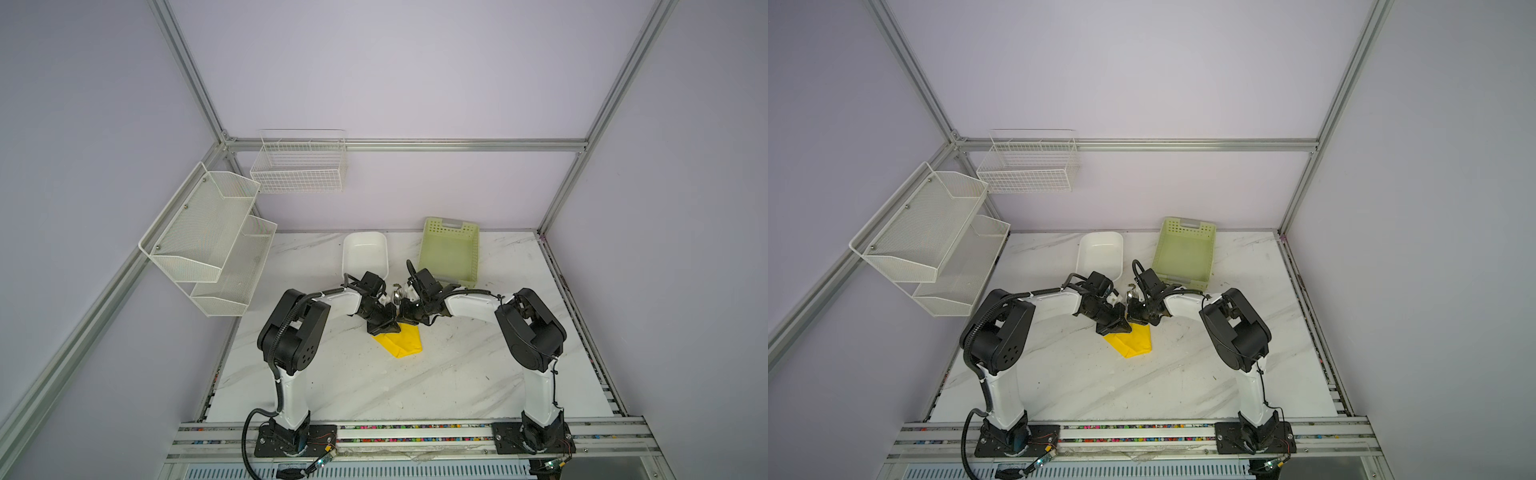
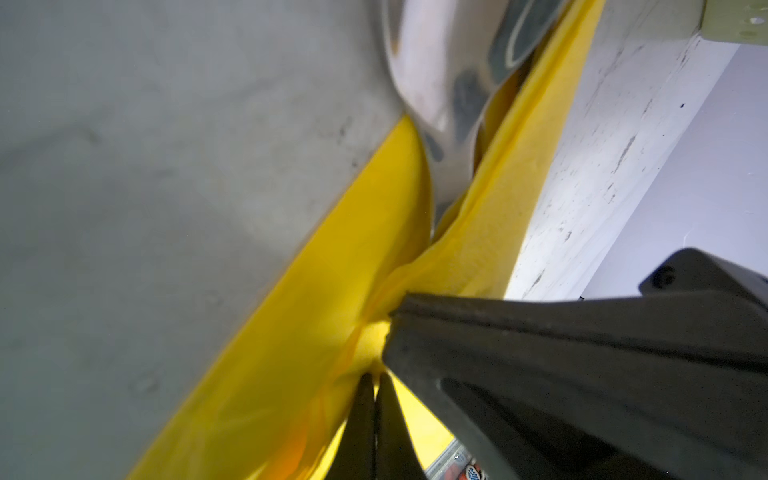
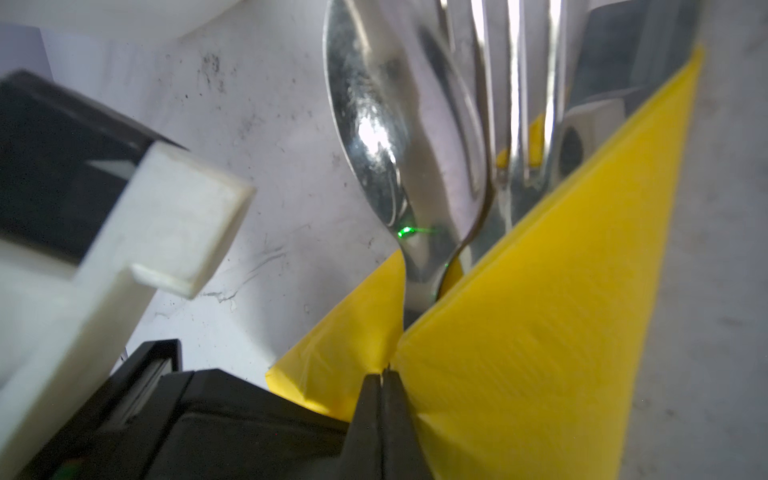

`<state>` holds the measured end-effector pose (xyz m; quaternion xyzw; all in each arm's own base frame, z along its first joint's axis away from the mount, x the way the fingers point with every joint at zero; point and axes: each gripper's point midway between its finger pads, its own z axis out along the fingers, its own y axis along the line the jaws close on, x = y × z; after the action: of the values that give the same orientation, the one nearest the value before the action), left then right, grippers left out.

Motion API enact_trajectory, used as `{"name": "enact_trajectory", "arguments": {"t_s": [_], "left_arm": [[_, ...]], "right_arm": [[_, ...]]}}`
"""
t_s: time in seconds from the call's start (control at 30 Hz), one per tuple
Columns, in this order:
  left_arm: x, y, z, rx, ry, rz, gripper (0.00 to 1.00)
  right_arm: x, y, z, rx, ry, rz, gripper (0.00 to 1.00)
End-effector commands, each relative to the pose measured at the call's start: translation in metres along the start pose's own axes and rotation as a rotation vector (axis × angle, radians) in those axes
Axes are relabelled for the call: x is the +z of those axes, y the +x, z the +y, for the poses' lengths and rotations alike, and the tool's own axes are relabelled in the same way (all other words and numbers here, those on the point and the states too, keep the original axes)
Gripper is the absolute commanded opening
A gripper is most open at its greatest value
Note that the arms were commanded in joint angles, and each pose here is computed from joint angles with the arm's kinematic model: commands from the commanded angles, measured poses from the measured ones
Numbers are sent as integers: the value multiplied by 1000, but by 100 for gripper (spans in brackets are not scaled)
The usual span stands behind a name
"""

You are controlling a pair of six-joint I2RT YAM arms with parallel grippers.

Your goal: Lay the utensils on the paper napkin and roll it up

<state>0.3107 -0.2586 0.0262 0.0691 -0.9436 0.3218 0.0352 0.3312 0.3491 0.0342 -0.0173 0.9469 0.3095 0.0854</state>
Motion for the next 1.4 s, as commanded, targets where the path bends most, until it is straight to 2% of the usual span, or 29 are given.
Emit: {"name": "enact_trajectory", "arguments": {"t_s": [0.0,0.23,0.4,0.6,0.87,1.1,1.37], "left_arm": [[-12,17,20,-17,-85,10,8],[-4,28,41,-41,-134,44,8],[3,31,52,-51,-163,60,7],[-1,31,52,-47,-170,49,7],[-2,31,54,-49,-177,42,6],[-2,31,54,-44,-178,40,6],[-5,32,55,-41,-184,31,5]], "right_arm": [[5,7,-17,10,67,22,0],[2,7,-13,7,56,21,0],[-11,5,10,-29,1,14,0],[-25,31,13,-30,13,54,0],[-36,58,1,-40,122,73,0],[-22,69,1,-45,129,96,0],[-16,74,-22,-65,256,98,0]]}}
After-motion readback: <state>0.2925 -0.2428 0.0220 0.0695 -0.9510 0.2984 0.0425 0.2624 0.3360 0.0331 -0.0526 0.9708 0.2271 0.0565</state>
